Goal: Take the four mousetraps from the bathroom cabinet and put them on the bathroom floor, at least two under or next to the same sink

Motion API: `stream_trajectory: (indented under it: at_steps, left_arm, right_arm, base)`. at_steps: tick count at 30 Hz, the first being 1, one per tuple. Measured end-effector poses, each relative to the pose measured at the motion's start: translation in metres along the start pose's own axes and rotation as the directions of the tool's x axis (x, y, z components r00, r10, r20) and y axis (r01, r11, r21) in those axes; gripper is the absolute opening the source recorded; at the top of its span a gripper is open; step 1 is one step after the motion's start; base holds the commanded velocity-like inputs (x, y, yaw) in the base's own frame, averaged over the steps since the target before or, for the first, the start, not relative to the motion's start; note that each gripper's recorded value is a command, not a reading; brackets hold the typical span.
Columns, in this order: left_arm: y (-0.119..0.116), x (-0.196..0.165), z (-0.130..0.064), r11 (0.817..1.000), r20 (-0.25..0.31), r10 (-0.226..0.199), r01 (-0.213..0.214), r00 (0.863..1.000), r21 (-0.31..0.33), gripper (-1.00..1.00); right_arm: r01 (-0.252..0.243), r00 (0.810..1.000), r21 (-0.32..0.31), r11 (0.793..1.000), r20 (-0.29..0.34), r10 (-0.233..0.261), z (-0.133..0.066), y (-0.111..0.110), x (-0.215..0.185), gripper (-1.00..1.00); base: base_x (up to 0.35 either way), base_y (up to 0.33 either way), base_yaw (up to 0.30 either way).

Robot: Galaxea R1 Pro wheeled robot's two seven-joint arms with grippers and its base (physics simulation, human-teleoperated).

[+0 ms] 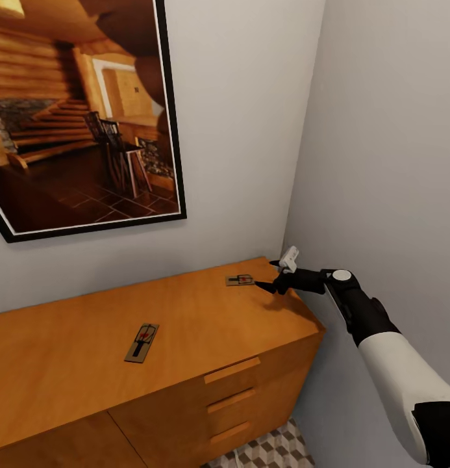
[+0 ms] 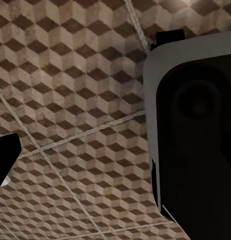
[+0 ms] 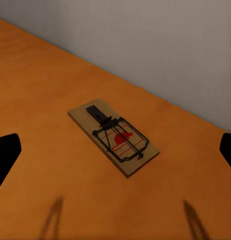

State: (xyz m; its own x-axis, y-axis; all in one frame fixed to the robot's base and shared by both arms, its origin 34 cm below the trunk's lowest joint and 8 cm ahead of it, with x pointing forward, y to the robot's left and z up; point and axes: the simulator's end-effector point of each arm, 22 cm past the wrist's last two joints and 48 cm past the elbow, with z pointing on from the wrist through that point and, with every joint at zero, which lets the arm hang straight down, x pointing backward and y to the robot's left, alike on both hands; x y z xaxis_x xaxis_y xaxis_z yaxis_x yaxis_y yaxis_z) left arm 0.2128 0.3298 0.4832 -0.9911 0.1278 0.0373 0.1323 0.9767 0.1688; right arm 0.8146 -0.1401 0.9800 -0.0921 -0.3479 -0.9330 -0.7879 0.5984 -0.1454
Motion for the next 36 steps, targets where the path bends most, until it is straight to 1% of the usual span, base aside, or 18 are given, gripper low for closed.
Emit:
stream_trajectory:
  at_steps: [12,36]
  left_arm:
    - [0.000,0.001,0.000,1.000,-0.004,0.001,-0.001,1.000,0.000,1.00]
    - [-0.004,0.016,0.003,1.000,-0.040,0.007,-0.007,0.999,0.007,1.00]
  right_arm:
    - [-0.004,1.000,0.004,1.000,-0.007,0.004,-0.001,-0.002,0.004,1.00]
    - [-0.040,0.999,-0.010,0.999,-0.036,0.039,0.011,-0.001,0.032,1.00]
  base:
    - [0.000,0.000,0.000]
    - [0.003,0.000,0.000]
